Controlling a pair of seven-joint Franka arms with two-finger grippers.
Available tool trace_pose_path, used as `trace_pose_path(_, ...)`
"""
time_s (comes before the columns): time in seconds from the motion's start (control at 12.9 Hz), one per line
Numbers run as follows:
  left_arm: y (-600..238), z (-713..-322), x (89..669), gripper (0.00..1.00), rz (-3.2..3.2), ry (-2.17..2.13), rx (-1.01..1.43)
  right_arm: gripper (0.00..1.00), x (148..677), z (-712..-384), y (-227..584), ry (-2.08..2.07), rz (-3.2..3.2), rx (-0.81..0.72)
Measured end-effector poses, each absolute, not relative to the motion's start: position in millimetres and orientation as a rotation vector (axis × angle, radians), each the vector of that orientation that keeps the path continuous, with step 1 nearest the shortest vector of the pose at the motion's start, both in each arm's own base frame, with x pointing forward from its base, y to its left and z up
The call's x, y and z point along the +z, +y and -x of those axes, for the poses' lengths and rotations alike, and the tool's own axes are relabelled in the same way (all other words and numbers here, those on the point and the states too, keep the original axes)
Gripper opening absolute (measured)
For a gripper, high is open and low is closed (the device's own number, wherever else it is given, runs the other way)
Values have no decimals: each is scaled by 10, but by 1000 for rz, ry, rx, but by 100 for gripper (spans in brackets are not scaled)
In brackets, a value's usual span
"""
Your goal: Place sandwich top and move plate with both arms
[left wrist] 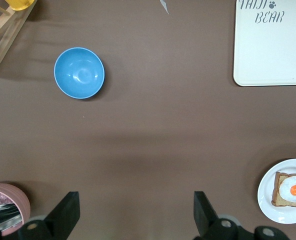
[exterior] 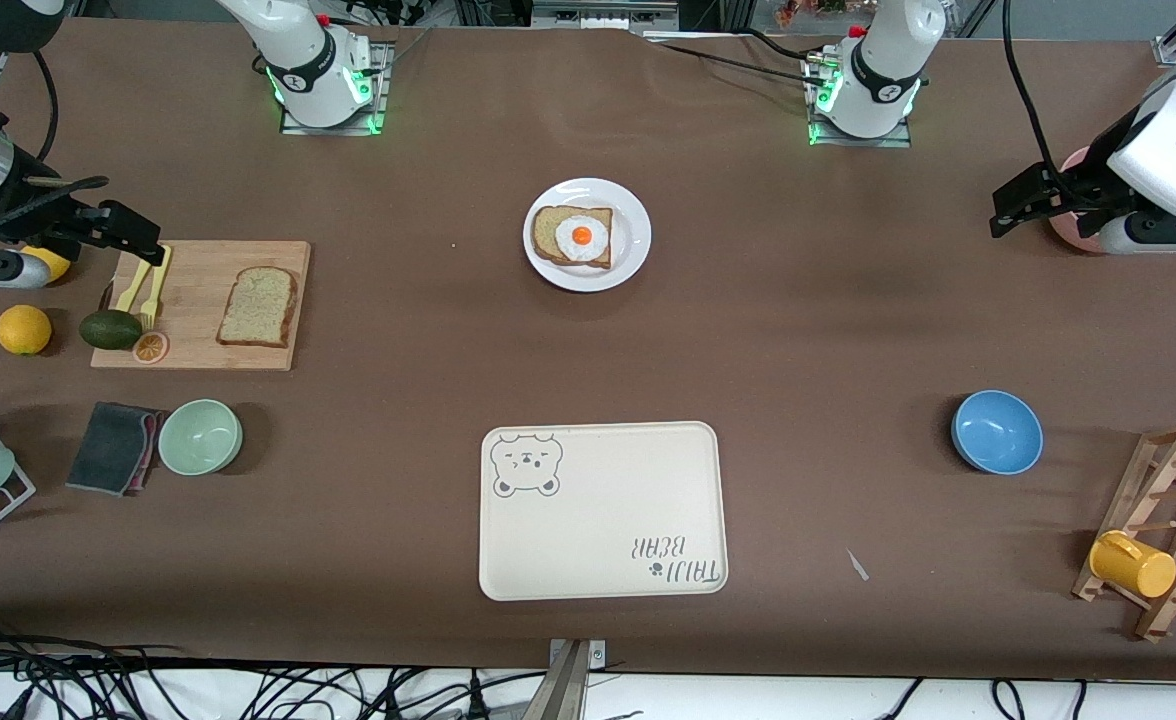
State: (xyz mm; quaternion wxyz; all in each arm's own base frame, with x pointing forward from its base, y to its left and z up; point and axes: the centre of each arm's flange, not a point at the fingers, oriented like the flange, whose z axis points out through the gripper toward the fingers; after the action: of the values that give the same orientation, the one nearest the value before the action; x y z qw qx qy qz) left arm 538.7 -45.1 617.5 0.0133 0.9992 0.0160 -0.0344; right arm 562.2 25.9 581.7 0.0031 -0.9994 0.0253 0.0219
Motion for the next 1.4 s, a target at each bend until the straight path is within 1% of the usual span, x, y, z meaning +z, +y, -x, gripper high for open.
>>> trace_pose_path(1.01,-445,-5392,6167,100,-3113,52,-109,100,5781,-5615,192,102,3127,80)
trace_pose_path(1.4,-445,-5392,6167,100,-3113,52,-109,100,5585,-5596,190,104,3128,122)
